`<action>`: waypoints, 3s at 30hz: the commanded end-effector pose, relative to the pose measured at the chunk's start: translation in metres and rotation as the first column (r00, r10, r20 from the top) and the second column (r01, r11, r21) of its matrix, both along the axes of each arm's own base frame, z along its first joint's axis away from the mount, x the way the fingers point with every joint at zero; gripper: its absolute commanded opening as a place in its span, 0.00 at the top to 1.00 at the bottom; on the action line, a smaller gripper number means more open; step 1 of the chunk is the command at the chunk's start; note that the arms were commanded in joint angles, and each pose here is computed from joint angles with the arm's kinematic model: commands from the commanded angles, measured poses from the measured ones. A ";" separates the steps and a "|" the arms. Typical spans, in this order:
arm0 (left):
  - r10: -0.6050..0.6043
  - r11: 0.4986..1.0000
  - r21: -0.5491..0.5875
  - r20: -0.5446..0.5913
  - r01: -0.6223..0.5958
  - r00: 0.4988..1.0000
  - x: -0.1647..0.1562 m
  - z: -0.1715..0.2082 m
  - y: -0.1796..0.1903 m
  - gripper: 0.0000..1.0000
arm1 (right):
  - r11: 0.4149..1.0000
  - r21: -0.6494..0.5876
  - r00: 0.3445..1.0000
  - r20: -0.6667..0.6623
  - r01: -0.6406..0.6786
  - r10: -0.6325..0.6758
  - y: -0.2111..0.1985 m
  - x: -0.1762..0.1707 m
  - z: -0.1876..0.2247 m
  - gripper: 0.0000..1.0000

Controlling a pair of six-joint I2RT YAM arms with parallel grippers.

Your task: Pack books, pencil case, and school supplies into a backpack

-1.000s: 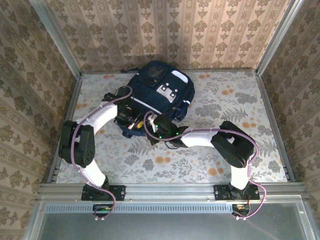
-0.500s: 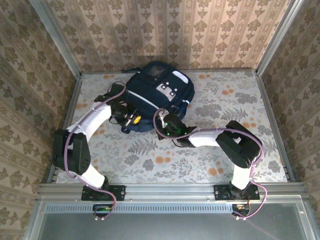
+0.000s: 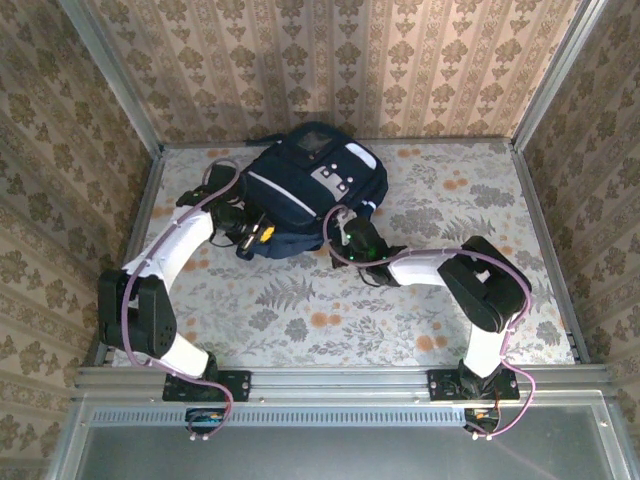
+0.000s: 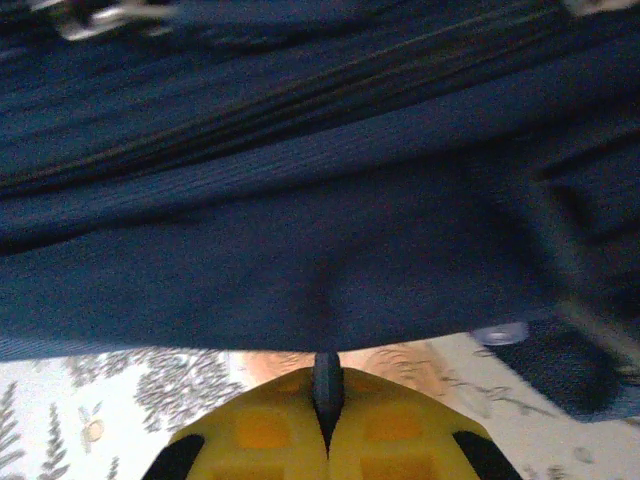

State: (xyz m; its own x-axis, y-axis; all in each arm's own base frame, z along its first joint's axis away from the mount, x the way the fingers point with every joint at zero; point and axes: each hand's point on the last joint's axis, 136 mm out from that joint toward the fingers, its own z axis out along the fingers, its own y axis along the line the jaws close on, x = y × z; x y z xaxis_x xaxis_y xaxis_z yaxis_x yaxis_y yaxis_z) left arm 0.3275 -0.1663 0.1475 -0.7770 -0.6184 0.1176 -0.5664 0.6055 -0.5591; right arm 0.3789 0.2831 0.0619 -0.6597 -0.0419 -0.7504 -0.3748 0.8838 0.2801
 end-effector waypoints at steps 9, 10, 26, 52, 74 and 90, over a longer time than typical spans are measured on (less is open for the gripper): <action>-0.076 0.997 -0.011 0.079 0.078 0.994 -0.007 0.010 -0.012 1.00 | 0.986 -0.007 0.982 -0.087 0.165 -0.165 -0.042 0.014 -0.015 0.69; -0.098 0.995 -0.015 0.082 0.100 0.992 -0.008 0.010 -0.019 1.00 | 0.989 0.008 0.985 -0.093 0.150 -0.148 -0.040 0.011 -0.012 0.63; -0.609 0.790 0.027 0.154 0.613 0.778 -0.054 -0.001 -0.165 1.00 | 0.928 0.104 0.880 0.295 0.358 -0.373 -0.142 -0.048 0.129 0.30; -0.724 0.552 -0.231 0.344 0.801 0.598 -0.112 0.052 -0.248 0.47 | 0.806 0.164 0.723 0.369 0.568 -0.584 -0.235 -0.060 0.190 0.29; -0.758 0.505 0.824 0.566 -0.257 0.324 0.059 0.151 0.027 0.00 | 0.817 0.075 0.694 0.487 0.571 -0.530 -0.233 -0.036 0.228 0.00; -0.503 0.553 0.772 0.608 -0.312 0.614 0.079 0.005 0.176 0.00 | 0.658 -0.084 0.622 0.432 0.749 -0.653 -0.334 -0.005 0.069 0.00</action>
State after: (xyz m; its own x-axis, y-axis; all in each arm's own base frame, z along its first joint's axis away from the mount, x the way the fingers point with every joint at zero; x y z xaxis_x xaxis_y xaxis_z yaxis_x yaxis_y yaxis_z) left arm 0.3846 -0.0021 0.1161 -0.4893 0.0345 -0.8714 -0.0744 0.9939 0.0811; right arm 0.3706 -0.0326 0.1301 -0.3526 0.0142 -0.9357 0.2962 0.9502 -0.0971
